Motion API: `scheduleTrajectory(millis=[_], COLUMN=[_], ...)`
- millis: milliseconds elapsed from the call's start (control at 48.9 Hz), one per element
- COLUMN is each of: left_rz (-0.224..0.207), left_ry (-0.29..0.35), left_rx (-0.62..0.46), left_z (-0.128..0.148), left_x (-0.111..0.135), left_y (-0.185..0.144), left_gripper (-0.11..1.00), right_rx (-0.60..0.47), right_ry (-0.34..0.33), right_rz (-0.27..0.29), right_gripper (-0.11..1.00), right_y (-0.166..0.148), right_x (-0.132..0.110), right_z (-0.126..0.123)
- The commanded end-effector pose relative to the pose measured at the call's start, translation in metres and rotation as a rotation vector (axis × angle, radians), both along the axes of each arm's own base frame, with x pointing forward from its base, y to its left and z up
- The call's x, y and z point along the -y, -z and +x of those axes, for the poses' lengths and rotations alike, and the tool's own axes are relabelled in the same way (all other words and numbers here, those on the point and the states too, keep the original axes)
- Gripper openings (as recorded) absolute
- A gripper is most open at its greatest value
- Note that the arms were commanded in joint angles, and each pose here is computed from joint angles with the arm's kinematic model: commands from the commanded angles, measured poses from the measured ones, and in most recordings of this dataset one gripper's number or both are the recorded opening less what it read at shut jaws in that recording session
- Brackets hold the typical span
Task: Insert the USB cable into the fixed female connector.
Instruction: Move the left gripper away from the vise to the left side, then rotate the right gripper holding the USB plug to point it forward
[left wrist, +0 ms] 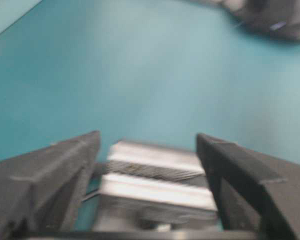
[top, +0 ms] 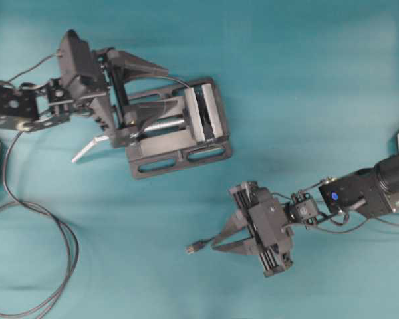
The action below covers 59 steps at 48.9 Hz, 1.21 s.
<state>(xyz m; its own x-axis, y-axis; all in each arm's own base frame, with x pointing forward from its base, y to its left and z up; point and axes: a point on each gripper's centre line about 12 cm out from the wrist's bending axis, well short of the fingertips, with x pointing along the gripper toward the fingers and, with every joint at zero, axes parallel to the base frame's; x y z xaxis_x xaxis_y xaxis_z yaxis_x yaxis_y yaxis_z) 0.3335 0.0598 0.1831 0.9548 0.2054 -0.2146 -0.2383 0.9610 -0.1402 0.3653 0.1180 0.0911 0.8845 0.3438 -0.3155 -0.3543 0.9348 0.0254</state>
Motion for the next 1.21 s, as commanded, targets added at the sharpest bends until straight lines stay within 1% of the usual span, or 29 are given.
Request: scheduleTrajectory(millis=[0, 61, 102, 143, 184, 266, 368, 490, 552, 654, 817, 940, 1083, 1185], left_rz=[-0.011, -0.016, -0.021, -0.025, -0.029, -0.034, -0.043, -0.056, -0.061, -0.062, -0.062, -0.059, -0.061, -0.063], left_ry=[0.022, 0.040, 0.054, 0.074, 0.095, 0.118, 0.160, 0.191, 0.200, 0.214, 0.231, 0.241, 0.248, 0.248], left_rx=[0.026, -0.012, -0.044, -0.076, -0.104, -0.148, -0.217, -0.294, -0.315, -0.318, -0.264, -0.220, -0.233, -0.244], left_z=[-0.004, -0.008, -0.012, -0.017, -0.022, -0.030, -0.039, -0.052, -0.060, -0.079, -0.113, -0.137, -0.151, -0.155], left_x=[0.008, 0.015, 0.020, 0.027, 0.034, 0.041, 0.053, 0.061, 0.063, 0.065, 0.067, 0.067, 0.068, 0.068], left_y=[-0.014, -0.006, 0.003, 0.012, 0.020, 0.026, 0.025, 0.017, 0.009, -0.006, -0.024, -0.032, -0.034, -0.032], left_gripper=[1.00, 1.00, 1.00, 1.00, 1.00, 1.00, 1.00, 1.00, 1.00, 1.00, 1.00, 1.00, 1.00, 1.00], right_rx=[0.027, 0.032, 0.033, 0.033, 0.034, 0.034, 0.057, 0.094, 0.092, 0.083, 0.080, 0.068, 0.065, 0.056], right_ry=[0.002, 0.002, 0.004, 0.013, 0.020, 0.034, 0.052, 0.058, 0.058, 0.056, 0.039, 0.034, 0.032, 0.031], right_rz=[0.010, 0.012, 0.014, 0.017, 0.020, 0.020, 0.029, 0.048, 0.050, 0.056, 0.084, 0.087, 0.086, 0.084], right_gripper=[0.40, 0.55, 0.63, 0.69, 0.71, 0.69, 0.69, 0.69, 0.69, 0.69, 0.68, 0.68, 0.67, 0.64], right_y=[-0.008, -0.010, -0.010, -0.011, -0.011, -0.010, -0.010, -0.004, 0.003, 0.012, 0.017, 0.020, 0.023, 0.029], right_x=[-0.001, -0.002, -0.002, -0.001, 0.001, 0.006, 0.013, 0.016, 0.016, 0.013, 0.005, 0.002, 0.001, 0.000], right_z=[0.005, 0.006, 0.007, 0.008, 0.009, 0.009, 0.011, 0.014, 0.014, 0.016, 0.014, 0.012, 0.014, 0.016])
